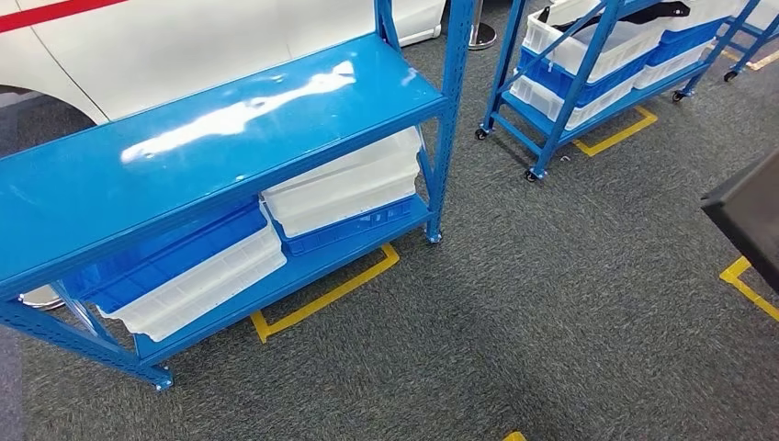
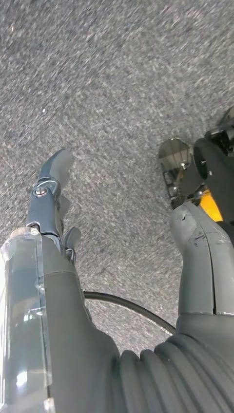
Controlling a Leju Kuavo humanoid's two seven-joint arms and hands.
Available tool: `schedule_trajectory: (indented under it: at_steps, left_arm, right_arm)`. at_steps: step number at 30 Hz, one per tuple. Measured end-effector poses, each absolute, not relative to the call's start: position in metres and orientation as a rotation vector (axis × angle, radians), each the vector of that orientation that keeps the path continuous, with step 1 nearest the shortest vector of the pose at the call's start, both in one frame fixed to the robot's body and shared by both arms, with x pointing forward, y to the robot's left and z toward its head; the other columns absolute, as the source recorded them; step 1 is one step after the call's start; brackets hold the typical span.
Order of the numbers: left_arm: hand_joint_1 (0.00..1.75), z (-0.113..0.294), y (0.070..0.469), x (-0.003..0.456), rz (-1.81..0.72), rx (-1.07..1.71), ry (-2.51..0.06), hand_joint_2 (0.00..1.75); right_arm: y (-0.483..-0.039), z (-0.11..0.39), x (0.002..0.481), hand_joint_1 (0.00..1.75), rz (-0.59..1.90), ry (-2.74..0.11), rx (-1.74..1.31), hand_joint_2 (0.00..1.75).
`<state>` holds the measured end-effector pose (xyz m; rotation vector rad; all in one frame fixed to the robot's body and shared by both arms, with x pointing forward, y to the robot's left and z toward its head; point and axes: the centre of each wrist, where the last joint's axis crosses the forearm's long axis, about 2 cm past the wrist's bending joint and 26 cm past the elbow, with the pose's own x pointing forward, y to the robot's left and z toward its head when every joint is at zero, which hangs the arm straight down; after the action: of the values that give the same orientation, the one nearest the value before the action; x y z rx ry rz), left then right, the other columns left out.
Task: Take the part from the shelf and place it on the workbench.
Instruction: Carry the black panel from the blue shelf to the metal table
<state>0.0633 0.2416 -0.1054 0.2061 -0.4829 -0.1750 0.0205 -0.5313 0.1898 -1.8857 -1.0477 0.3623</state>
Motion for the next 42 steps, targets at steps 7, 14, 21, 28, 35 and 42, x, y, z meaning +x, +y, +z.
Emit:
schedule_trajectory:
  at_steps: [7,14,21,28,35,42]
  left_arm:
    - [0.00,-0.106,0.242,0.061,-0.180,0.202,-0.477,1.75]
    - [0.00,-0.105,0.241,0.063,-0.182,0.193,-0.483,1.75]
    - [0.00,-0.106,0.239,0.061,-0.182,0.188,-0.479,1.75]
    - [0.00,-0.105,0.238,0.066,-0.181,0.184,-0.489,1.75]
    - [0.00,-0.105,0.238,0.061,-0.184,0.180,-0.478,1.75]
    - [0.00,-0.105,0.238,0.064,-0.196,0.179,-0.486,1.75]
  right_arm:
    - [-0.531,0.189,0.020,1.75,0.376,-1.026,-1.906,1.75]
    - [-0.526,0.191,0.016,1.75,0.415,-0.992,-1.957,1.75]
    - [-0.522,0.191,0.017,1.75,0.417,-0.990,-1.968,1.75]
    - [-0.519,0.198,0.014,1.75,0.429,-0.975,-2.002,1.75]
    - [-0.518,0.199,0.015,1.75,0.431,-0.976,-1.990,1.75]
    - [-0.517,0.198,0.014,1.75,0.441,-0.975,-1.956,1.75]
